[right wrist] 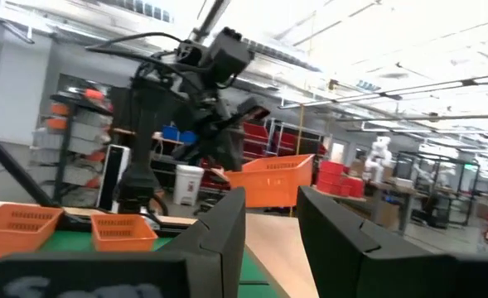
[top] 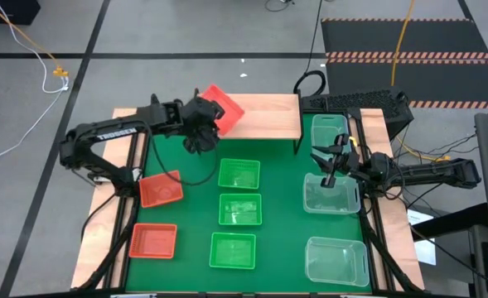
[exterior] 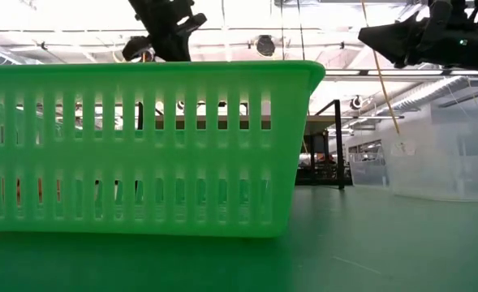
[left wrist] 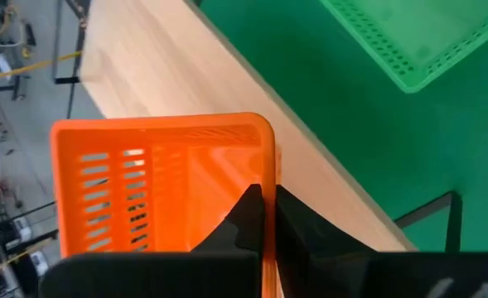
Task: Stack baskets on shelf by color
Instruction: Put the top orange bin on the shelf
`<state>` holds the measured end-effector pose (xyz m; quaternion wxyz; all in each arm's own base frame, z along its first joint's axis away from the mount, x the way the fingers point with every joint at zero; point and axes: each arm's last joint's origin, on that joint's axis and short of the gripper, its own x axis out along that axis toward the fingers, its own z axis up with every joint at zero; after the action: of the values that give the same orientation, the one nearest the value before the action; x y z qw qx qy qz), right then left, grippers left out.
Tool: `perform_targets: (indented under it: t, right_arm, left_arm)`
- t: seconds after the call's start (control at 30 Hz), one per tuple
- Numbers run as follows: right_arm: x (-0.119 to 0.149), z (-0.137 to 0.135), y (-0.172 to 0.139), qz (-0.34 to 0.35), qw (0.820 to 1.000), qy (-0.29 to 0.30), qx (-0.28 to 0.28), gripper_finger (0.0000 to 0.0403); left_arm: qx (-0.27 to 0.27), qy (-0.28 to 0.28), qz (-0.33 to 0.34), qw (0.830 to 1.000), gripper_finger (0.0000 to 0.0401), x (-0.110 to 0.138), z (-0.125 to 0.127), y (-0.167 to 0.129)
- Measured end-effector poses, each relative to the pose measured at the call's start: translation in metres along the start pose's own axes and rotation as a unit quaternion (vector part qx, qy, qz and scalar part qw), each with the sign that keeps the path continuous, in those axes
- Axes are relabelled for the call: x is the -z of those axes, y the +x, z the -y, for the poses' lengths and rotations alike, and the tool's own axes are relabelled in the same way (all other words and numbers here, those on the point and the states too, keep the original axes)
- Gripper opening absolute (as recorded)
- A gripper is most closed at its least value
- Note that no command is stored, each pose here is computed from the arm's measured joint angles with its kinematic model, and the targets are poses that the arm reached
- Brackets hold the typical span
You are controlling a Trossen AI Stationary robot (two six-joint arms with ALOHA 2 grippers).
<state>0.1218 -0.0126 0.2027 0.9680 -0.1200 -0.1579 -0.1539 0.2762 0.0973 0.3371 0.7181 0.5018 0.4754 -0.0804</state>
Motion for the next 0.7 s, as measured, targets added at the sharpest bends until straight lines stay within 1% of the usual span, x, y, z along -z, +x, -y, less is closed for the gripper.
perform_targets:
  t: [0.13, 0.23, 0.33, 0.57, 0.63, 0.7]
  right_arm:
    - [0.000, 0.000, 0.000, -0.001, 1.000, 0.005, 0.000, 0.0107]
    - [0.000, 0.000, 0.000, -0.002, 1.000, 0.012, 0.000, 0.0107]
    - [0.000, 0.000, 0.000, -0.002, 1.000, 0.014, -0.001, 0.0107]
    - [0.001, 0.000, 0.000, -0.006, 1.000, 0.024, -0.002, 0.0107]
    - [0.001, 0.000, 0.000, -0.006, 1.000, 0.024, -0.002, 0.0107]
    - [0.001, 0.000, 0.000, -0.004, 1.000, 0.025, -0.001, 0.0107]
  left_arm:
    - [0.015, -0.033, 0.033, 0.999, 0.0028, 0.004, -0.001, 0.001]
    - [0.025, -0.042, 0.034, 0.998, 0.0039, 0.006, 0.001, 0.001]
    - [0.035, -0.047, 0.029, 0.998, 0.0036, 0.011, 0.002, 0.002]
    - [0.039, -0.049, 0.014, 0.998, 0.0009, 0.023, 0.002, 0.006]
    - [0.043, -0.049, 0.013, 0.998, 0.0009, 0.025, 0.002, 0.006]
    - [0.046, -0.049, 0.024, 0.997, 0.0017, 0.024, 0.002, 0.006]
